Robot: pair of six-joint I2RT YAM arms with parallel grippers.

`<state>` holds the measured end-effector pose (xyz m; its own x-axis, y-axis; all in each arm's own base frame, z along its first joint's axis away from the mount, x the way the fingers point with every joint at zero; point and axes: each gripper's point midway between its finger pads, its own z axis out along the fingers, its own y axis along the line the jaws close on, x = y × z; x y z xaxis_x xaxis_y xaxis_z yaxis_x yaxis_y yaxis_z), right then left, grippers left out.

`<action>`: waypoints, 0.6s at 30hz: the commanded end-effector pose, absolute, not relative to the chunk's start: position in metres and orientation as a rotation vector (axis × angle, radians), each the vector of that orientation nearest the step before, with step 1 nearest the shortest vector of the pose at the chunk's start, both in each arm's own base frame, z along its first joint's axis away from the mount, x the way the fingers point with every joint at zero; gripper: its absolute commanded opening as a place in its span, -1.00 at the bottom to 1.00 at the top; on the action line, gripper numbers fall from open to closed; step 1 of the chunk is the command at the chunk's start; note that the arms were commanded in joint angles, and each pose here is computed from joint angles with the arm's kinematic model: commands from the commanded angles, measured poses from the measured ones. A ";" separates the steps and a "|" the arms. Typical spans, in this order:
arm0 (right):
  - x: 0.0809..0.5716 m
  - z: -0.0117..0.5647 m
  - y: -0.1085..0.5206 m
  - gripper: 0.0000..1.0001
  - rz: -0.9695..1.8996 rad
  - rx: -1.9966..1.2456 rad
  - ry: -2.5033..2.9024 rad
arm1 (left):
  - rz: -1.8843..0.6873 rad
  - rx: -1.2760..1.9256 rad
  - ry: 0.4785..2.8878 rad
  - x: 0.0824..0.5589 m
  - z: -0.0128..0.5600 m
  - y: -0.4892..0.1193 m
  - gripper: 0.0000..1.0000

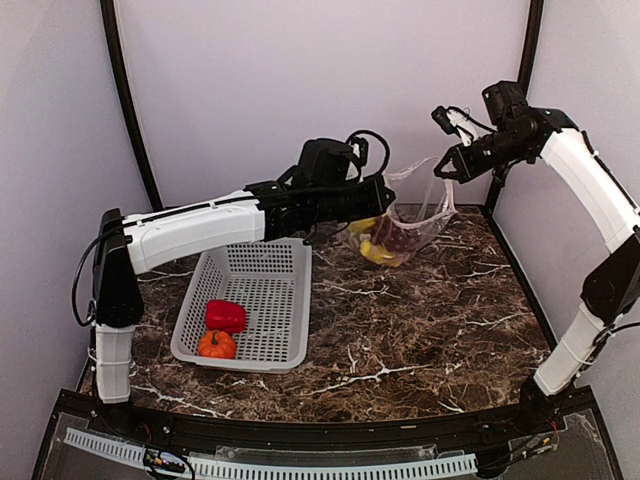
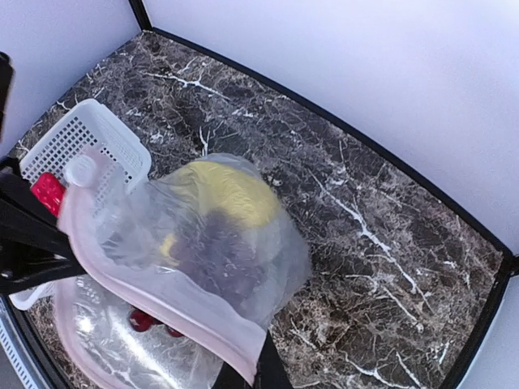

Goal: Place the food in the zip-top bag and seal the zipper
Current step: Adjust the zipper food storage bag at the center of the board.

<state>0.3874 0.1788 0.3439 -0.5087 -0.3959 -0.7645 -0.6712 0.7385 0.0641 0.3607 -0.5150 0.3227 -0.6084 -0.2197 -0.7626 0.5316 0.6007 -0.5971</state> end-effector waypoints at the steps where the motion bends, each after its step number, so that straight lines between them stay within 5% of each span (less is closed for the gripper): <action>1: 0.385 0.350 0.181 -1.00 0.474 -0.805 2.154 | -1.057 0.285 2.019 0.371 0.286 -0.520 -0.98; 8: 0.385 0.350 0.185 -1.00 0.512 -0.795 2.143 | -0.985 0.337 1.950 0.384 0.302 -0.515 -0.98; 10: 0.380 0.337 0.189 -1.00 0.555 -0.809 2.153 | -1.024 0.394 1.942 0.380 0.299 -0.519 -0.82; 12: 0.373 0.327 0.196 -1.00 0.623 -0.830 2.151 | -1.085 0.466 1.937 0.370 0.297 -0.525 -0.32; 13: 0.368 0.323 0.200 -1.00 0.668 -0.847 2.142 | -1.098 0.482 1.932 0.367 0.301 -0.524 -0.22; 14: 0.362 0.321 0.203 -1.00 0.706 -0.866 2.128 | -1.101 0.518 1.940 0.361 0.293 -0.523 0.14; 18: 0.347 0.313 0.211 -1.00 0.800 -0.892 2.083 | -1.006 0.546 1.973 0.347 0.278 -0.492 0.89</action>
<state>0.3609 0.1942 0.2828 -0.6030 -0.3935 -0.6940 -0.7072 0.6663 0.2367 0.3716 -0.5213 0.2546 -0.6071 -0.0309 -0.7940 0.6234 0.6011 -0.5000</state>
